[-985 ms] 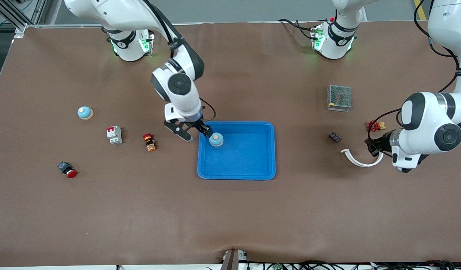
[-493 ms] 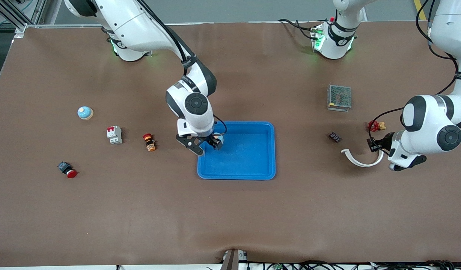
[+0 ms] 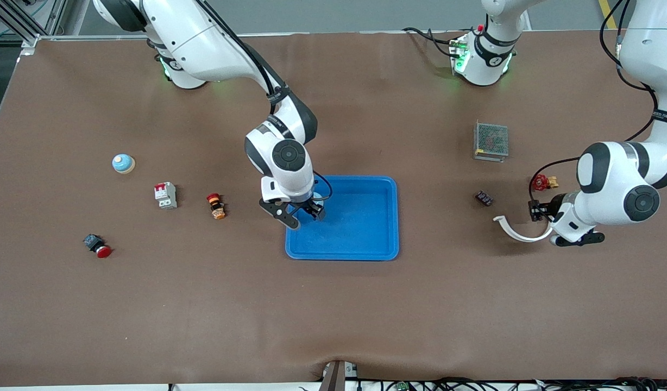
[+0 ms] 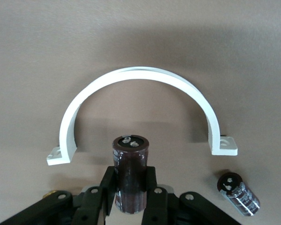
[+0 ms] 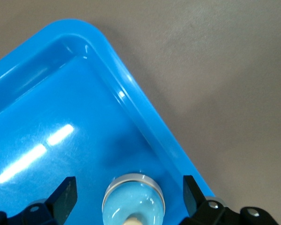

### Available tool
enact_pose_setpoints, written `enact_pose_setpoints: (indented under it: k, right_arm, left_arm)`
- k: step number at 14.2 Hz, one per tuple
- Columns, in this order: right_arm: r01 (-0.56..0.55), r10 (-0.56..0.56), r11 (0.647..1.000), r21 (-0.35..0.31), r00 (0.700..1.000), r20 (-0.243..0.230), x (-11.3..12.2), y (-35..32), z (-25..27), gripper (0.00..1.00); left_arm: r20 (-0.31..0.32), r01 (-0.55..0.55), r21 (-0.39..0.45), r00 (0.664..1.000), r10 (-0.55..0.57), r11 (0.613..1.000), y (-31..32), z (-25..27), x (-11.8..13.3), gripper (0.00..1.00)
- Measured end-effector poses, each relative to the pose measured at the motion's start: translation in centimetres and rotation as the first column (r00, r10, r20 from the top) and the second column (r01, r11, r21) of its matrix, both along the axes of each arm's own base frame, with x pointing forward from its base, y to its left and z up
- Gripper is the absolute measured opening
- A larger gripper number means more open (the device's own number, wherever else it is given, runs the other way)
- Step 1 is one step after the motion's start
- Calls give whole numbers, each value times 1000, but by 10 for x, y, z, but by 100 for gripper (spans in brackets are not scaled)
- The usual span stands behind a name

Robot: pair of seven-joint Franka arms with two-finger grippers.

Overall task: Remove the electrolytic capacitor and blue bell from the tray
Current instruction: 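Grasp the second bell with the right gripper while the left gripper places capacitor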

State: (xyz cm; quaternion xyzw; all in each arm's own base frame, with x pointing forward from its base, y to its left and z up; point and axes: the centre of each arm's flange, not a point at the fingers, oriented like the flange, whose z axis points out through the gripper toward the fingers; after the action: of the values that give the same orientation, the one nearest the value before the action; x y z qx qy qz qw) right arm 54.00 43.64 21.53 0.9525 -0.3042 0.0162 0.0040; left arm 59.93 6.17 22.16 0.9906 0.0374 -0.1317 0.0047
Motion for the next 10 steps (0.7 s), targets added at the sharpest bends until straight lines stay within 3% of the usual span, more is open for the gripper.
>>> enact_pose_setpoints:
  k: [10]
  right_arm:
    - [-48, 48, 999, -3, 999, -9, -27, 29, -18, 100]
  left_arm:
    - [10, 13, -30, 1000, -13, 999, -7, -32, 3, 30]
